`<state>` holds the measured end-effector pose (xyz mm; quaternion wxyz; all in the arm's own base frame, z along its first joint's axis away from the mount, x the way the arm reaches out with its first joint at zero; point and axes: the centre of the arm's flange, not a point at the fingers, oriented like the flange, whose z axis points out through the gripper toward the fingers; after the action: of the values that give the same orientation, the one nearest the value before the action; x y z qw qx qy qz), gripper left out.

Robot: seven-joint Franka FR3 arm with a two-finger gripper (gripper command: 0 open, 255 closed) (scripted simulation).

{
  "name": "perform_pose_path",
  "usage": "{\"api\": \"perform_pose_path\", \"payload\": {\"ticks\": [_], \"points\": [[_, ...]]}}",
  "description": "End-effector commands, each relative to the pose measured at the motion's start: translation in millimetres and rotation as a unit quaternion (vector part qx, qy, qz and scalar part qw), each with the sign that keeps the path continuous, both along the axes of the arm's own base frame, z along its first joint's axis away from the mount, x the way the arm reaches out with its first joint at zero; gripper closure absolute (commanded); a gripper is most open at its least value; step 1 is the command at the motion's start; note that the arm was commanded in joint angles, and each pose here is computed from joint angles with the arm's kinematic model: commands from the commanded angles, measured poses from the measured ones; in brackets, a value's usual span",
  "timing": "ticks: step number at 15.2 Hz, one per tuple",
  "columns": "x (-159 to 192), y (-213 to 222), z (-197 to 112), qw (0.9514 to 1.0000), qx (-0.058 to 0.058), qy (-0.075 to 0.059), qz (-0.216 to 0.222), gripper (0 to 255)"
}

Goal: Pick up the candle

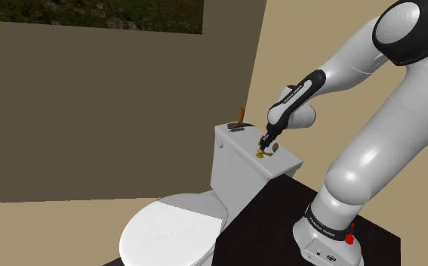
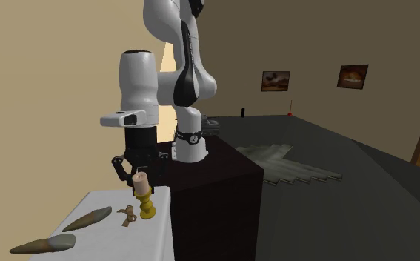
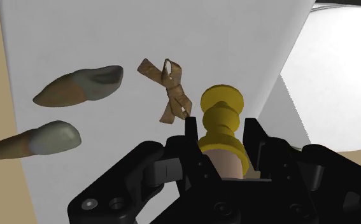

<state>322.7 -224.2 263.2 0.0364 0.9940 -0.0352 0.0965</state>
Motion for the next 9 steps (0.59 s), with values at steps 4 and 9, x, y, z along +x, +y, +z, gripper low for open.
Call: {"api": "perform_pose_path", "payload": {"ticks": [4,9], "points": [[-0.5,0.0,-0.4,1.0000,0.000,0.001,0.000,255],[0.1,0.2,15.9,1.0000,0.000,0.001,0.000,255]]}}
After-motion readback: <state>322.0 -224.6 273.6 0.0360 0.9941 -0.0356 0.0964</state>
